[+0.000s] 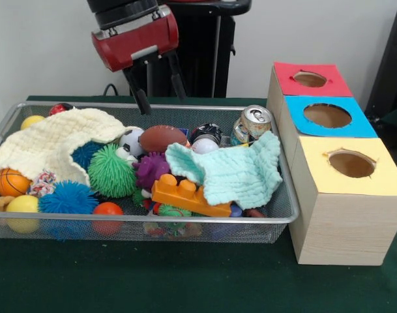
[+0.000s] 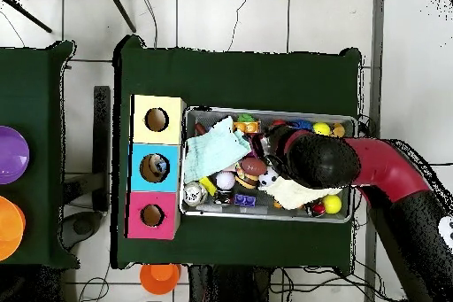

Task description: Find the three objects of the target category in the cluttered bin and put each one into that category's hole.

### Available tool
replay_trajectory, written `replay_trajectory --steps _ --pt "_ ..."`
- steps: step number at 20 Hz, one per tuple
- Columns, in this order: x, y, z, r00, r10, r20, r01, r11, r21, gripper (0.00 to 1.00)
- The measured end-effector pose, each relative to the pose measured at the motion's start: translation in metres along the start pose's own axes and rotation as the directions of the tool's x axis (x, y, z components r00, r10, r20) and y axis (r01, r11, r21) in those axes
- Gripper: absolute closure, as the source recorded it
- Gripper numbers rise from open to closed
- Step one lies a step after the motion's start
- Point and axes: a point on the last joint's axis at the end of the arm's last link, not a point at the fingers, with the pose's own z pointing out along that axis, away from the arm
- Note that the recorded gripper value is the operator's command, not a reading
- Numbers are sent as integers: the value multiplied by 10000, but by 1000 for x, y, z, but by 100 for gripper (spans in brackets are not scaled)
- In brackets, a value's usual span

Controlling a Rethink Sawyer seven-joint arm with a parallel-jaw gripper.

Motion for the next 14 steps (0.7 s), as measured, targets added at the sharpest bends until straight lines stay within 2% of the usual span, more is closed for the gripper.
replay_trajectory --steps 3,7,14 --pt "1 2 6 9996 -133 266 131 9999 113 0" --pt "3 6 23 9936 -607 956 564 9973 468 0" --pt "8 14 43 9832 -1160 1408 1070 9918 699 0"
